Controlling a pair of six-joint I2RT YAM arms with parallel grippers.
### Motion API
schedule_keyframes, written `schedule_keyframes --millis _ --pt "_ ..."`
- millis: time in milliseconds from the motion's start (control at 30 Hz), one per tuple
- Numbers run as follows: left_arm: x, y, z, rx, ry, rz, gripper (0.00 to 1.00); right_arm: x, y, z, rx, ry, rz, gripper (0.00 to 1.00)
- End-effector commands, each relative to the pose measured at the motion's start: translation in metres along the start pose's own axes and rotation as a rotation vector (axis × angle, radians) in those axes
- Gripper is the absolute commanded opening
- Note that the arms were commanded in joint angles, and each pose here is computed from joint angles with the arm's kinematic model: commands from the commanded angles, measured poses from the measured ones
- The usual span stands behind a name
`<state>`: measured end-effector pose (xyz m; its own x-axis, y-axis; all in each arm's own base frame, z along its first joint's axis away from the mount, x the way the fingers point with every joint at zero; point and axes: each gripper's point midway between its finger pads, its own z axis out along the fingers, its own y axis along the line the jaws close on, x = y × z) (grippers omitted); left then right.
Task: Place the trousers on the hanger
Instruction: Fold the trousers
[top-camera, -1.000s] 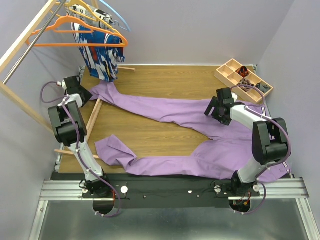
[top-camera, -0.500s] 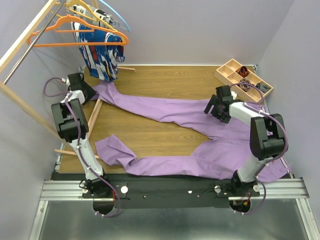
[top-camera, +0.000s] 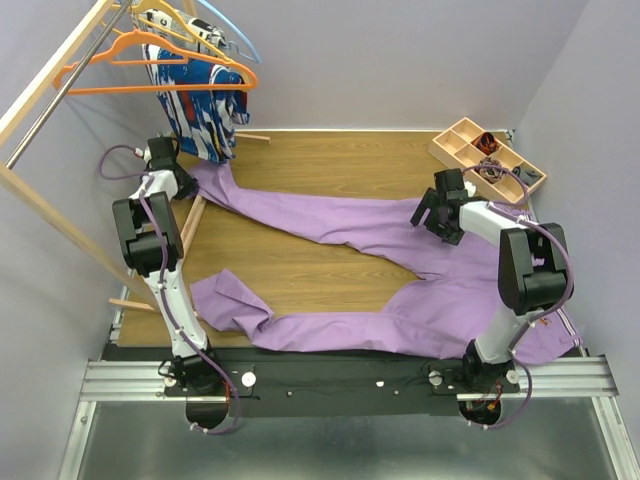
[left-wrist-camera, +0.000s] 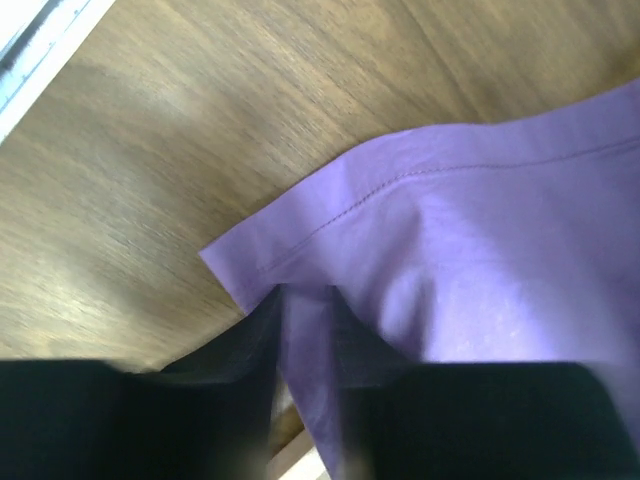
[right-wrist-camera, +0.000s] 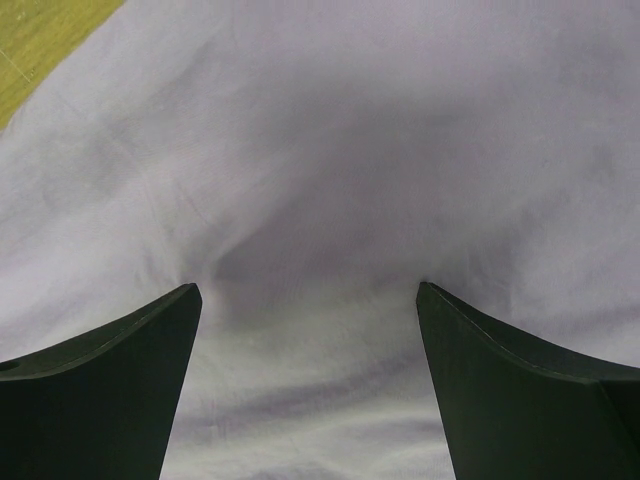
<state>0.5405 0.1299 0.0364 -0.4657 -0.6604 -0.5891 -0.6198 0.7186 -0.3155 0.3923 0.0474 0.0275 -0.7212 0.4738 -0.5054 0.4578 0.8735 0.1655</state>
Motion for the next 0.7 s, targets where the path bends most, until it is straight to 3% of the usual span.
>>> schedule_keyframes --millis 0,100,167,300,533,667 --pt "0.008 0.009 0.006 -0.054 0.030 0.043 0.17 -0.010 0.002 0.005 -0.008 -0.008 0.002 0.97" --pt "0.010 0.007 0.007 -0.047 0.037 0.071 0.11 -0.010 0.002 0.007 -0.011 -0.001 0.007 0.97" --pt "0.011 0.008 0.007 -0.047 0.044 0.090 0.00 -0.010 0.002 0.008 -0.014 -0.001 0.012 0.97" --pt "0.012 0.008 0.004 -0.039 0.059 0.122 0.00 -0.010 0.004 0.008 -0.019 0.001 0.010 0.97" --pt "-0.033 -0.002 -0.058 -0.020 -0.101 0.196 0.00 -0.006 0.002 0.003 -0.027 0.004 0.006 0.97" --pt "-0.048 -0.012 -0.096 0.026 -0.177 0.161 0.18 -0.001 -0.005 0.008 0.001 0.013 0.011 0.97"
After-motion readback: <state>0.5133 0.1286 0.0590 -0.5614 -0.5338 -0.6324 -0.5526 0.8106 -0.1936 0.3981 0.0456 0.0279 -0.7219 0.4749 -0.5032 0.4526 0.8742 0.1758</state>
